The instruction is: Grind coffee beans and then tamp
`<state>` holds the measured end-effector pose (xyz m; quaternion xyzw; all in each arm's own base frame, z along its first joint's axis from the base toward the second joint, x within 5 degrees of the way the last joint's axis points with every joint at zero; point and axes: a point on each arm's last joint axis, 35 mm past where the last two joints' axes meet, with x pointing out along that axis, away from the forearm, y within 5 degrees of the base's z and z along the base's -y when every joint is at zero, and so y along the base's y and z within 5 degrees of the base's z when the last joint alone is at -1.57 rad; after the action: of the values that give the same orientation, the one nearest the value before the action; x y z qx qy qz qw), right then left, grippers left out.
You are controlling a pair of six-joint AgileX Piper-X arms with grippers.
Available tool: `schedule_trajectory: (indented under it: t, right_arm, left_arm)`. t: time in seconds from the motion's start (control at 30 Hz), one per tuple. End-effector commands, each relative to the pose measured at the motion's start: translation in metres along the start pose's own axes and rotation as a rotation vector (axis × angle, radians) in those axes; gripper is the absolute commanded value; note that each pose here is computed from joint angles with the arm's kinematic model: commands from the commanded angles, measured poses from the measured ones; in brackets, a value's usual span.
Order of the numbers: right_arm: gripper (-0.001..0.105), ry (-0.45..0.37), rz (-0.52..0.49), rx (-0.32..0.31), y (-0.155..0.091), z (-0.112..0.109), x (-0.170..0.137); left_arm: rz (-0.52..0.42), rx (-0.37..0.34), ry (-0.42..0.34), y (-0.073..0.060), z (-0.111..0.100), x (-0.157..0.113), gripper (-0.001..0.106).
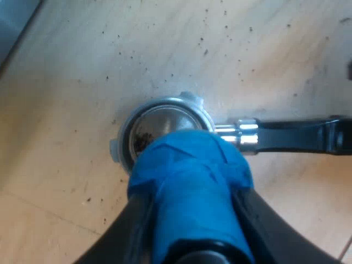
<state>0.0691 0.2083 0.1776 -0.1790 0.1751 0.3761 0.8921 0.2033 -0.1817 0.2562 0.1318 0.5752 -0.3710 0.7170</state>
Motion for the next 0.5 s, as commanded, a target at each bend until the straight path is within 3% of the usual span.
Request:
schedule_trajectory:
  t: [0.03,0.27,0.5]
  right_arm:
    - [0.069,-0.052,0.006,0.017,0.001,0.01,-0.001]
    - [0.069,-0.101,0.01,0.046,0.001,0.016,-0.001]
    - [0.069,-0.106,0.01,0.048,0.001,0.016,-0.001]
  left_arm:
    - [0.037,-0.027,-0.026,0.007,-0.001,-0.009,0.001]
    - [0.134,-0.167,-0.04,0.053,-0.008,-0.02,0.001]
    - [0.171,-0.299,-0.033,0.087,-0.026,-0.019,0.001]
